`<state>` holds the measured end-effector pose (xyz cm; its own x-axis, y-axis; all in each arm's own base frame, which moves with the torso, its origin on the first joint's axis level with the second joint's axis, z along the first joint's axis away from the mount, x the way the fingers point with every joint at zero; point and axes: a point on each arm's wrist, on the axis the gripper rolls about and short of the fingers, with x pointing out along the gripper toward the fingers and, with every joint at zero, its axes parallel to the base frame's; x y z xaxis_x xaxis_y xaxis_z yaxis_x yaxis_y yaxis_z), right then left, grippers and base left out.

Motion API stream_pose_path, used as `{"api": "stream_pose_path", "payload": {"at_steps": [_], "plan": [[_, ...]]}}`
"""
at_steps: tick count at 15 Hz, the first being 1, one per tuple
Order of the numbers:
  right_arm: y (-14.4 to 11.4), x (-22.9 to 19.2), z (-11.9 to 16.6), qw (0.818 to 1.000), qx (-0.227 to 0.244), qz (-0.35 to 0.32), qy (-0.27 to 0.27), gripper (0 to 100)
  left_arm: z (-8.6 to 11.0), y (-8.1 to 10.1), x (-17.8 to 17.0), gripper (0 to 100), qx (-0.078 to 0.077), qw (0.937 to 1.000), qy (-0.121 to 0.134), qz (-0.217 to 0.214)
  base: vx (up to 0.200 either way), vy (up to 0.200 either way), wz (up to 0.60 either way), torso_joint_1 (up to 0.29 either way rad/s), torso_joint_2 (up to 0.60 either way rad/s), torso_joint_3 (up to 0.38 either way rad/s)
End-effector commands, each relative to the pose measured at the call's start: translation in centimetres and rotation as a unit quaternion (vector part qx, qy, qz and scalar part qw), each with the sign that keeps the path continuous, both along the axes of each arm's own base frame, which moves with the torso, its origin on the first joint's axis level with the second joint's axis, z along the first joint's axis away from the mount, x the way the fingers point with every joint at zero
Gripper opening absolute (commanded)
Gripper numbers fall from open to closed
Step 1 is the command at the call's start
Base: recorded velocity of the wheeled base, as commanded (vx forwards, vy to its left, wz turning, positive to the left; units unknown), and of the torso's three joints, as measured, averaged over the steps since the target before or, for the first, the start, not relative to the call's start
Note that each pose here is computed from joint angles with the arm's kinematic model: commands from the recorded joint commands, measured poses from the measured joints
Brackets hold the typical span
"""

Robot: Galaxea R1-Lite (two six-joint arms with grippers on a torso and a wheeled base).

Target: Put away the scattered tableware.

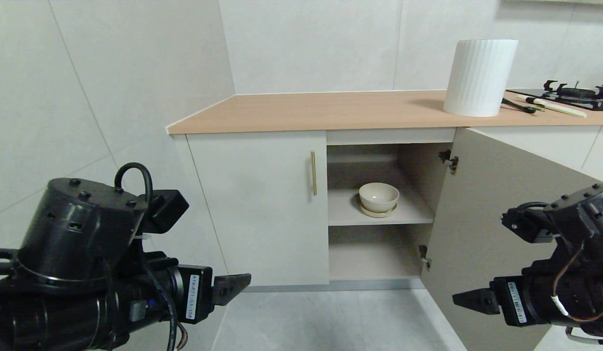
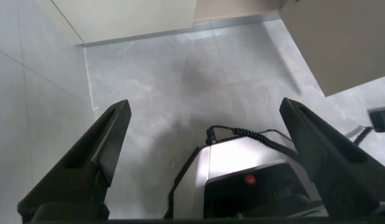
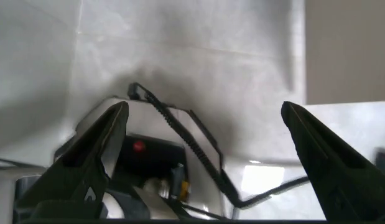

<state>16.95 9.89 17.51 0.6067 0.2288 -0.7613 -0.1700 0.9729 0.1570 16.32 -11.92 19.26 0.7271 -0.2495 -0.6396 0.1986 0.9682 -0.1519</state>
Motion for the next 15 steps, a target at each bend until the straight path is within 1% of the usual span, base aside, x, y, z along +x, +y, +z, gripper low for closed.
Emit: {"api": "stream_pose_path", "payload": {"at_steps": [1,5,7,9,11,14,15], "plan": [[-0.5,-0.8,0.6,1.0,-0.004,0.005,-0.009,100,0.0,0.0,0.0,100,0.0,1.0,0.001,0.0,0.0,-0.2,0.0,-0.002,0.0,-0.002],[-1.0,-1.6,0.9,1.0,-0.022,0.019,-0.003,100,0.0,0.1,-0.1,100,0.0,1.0,0.0,0.0,0.0,-0.2,0.0,0.006,0.0,0.0],[-1.3,-2.1,0.9,0.999,-0.038,0.027,0.007,100,-0.1,0.0,0.0,100,0.0,1.0,0.001,0.0,0.0,-0.2,0.0,0.005,0.0,0.0],[-1.5,-2.4,1.3,0.998,-0.048,0.027,0.022,100,0.0,0.0,0.0,100,0.0,1.0,0.0,0.0,0.0,-0.2,0.0,0.005,0.0,0.009],[-1.7,-2.5,1.4,0.998,-0.058,0.021,0.026,100,-0.1,0.0,0.0,100,0.001,1.0,0.002,0.0,0.0,-0.2,0.0,0.002,0.0,0.007],[-2.4,-3.4,2.2,0.996,-0.09,0.013,0.014,100,-0.1,0.0,0.0,100,0.001,1.0,0.001,0.0,0.0,0.0,0.0,0.0,0.0,0.0],[-2.8,-3.4,2.5,0.995,-0.099,-0.001,0.017,100,-0.1,0.0,0.0,100,0.0,1.0,0.001,0.0,0.0,0.0,0.0,0.0,0.0,0.0]]}}
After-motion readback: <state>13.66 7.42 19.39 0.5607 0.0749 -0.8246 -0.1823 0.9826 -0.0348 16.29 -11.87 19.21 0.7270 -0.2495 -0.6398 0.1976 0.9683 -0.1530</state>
